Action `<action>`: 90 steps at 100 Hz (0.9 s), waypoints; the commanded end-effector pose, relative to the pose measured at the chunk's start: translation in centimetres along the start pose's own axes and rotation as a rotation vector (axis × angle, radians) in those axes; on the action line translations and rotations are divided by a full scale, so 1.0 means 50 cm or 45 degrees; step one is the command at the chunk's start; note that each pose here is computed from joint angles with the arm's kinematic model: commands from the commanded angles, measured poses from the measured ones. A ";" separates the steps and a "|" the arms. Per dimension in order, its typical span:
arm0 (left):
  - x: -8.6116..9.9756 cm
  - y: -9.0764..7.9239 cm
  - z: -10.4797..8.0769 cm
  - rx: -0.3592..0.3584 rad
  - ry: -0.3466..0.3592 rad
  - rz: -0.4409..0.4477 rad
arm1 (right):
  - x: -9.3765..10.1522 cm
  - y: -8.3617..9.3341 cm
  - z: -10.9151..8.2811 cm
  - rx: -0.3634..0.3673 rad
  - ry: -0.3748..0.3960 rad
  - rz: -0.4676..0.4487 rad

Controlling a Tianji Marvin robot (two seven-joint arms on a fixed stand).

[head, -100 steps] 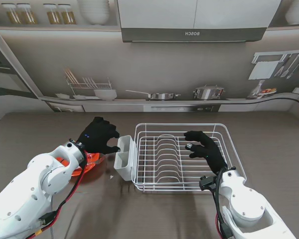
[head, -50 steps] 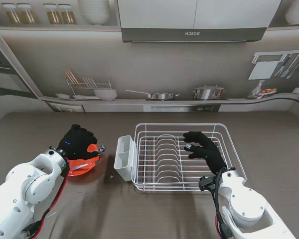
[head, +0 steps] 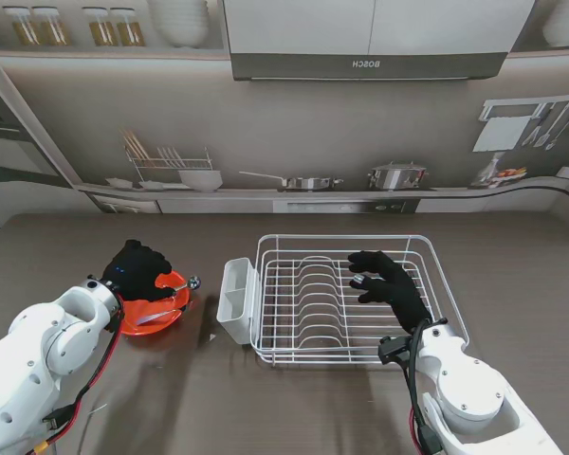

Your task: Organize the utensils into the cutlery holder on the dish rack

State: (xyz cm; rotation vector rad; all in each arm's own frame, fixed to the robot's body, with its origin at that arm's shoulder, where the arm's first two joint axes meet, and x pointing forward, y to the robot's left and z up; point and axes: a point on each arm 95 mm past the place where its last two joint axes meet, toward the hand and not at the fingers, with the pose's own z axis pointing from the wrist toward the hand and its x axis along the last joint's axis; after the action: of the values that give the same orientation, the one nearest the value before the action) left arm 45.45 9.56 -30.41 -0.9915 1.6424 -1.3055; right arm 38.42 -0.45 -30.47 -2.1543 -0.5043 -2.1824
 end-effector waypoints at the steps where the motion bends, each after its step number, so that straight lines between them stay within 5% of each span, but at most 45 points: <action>1: -0.005 -0.007 0.007 -0.013 0.008 0.000 | -0.001 -0.009 -0.003 0.026 -0.005 0.009; 90: -0.013 -0.001 0.103 -0.065 0.125 -0.002 | -0.003 -0.009 -0.002 0.031 -0.019 0.036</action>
State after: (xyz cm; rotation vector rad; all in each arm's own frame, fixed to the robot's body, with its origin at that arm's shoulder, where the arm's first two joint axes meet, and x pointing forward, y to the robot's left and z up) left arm 50.28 8.47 -30.98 -0.9633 1.7466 -1.3415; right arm 38.41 -0.39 -30.61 -2.1619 -0.5015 -2.1578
